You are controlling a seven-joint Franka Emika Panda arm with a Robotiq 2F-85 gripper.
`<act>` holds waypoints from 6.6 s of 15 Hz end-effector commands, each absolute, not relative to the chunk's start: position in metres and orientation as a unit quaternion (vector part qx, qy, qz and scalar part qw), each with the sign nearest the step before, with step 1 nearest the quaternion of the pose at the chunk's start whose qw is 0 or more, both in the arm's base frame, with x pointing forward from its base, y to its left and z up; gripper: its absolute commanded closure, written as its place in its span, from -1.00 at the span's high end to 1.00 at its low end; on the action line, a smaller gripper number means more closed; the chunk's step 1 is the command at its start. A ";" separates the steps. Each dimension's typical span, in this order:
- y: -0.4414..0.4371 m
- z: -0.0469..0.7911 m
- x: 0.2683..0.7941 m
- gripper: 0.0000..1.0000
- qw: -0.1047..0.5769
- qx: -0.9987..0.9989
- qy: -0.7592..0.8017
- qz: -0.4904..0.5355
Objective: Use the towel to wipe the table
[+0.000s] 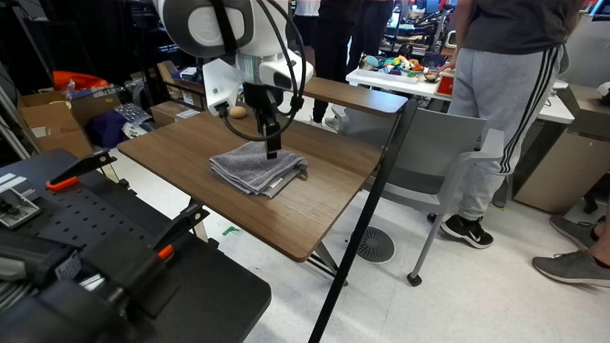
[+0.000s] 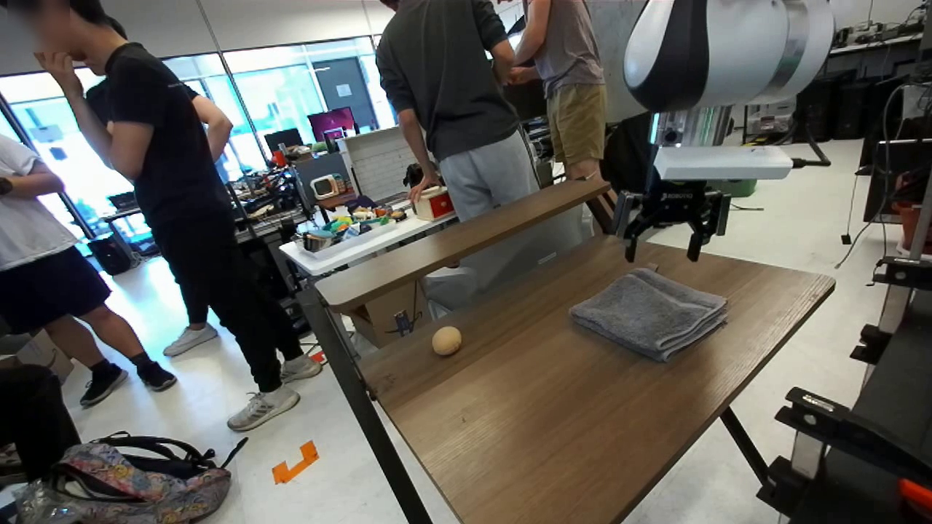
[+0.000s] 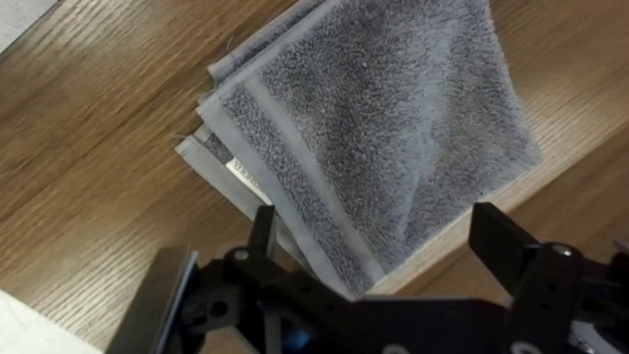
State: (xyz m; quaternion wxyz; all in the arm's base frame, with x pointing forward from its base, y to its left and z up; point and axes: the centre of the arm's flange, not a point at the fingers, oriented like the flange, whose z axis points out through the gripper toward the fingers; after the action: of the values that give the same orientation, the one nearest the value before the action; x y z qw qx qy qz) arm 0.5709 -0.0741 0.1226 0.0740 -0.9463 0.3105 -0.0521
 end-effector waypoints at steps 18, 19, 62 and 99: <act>-0.060 0.023 0.620 1.00 0.035 -0.923 0.383 -0.011; -0.068 0.024 0.623 1.00 0.034 -0.921 0.388 -0.020; -0.115 0.012 0.679 1.00 -0.004 -0.854 0.517 0.060; -0.121 0.032 0.572 1.00 -0.051 -0.929 0.362 0.064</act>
State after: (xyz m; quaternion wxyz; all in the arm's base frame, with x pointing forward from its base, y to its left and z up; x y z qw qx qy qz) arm 0.5720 -0.1211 0.0315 -0.0510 -0.9287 0.3617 0.0640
